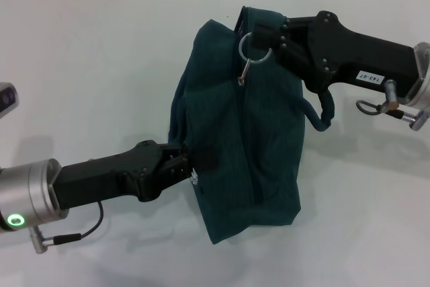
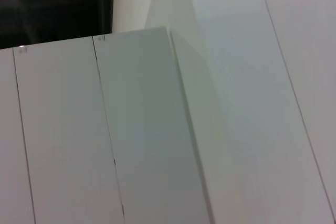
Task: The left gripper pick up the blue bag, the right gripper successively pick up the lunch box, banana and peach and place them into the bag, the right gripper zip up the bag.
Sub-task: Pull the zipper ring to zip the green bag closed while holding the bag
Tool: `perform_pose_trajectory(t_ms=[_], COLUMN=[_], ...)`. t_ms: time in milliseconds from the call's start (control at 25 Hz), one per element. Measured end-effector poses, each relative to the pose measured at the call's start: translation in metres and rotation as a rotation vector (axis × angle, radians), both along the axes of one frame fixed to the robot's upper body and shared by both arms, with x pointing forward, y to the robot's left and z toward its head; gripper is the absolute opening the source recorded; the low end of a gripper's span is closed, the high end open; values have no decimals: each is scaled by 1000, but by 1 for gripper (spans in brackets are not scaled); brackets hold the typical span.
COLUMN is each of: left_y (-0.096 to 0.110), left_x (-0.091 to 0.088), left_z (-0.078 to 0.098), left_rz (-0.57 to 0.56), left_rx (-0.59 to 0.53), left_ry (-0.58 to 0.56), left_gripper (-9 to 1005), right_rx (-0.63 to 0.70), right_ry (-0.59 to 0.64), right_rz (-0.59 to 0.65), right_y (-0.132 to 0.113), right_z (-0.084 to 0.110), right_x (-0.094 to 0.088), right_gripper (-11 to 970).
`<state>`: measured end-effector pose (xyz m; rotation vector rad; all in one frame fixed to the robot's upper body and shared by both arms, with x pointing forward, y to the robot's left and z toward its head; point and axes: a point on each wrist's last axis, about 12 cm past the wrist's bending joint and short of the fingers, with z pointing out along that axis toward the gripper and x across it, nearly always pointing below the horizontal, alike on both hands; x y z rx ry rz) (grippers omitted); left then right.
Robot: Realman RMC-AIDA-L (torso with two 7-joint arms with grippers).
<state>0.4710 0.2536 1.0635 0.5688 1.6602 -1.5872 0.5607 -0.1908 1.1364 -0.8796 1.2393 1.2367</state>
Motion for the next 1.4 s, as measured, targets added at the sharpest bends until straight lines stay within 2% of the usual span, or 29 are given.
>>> perform_pose_trajectory(t_ms=[80,280,560,640,1040,1400], left_y=[0,-2,-5,-5,-12,-10], left_x=[0,0,3,3,1,-2], left_z=[0,-1,-1,-1,-2,-3], left_rz=[2,4,8,8,-54,-46], left_rx=[4,0,1,4,29,33], left_ry=[-4,-2,-19,-31,-73,-114], left_gripper=[57,56,57,57,54,54], right_rx=[6,37,93,99,116,127], right_ry=[13,134,463,514,564,570], right_rz=[5,21,14,16,16,-23], right_y=[0,1,-1,-1,-3,-10], right_z=[0,-1,-15,-17,-18,-18], right_x=[0,-1,3,3,2,6], right_gripper=[15,15,15,15,14,11])
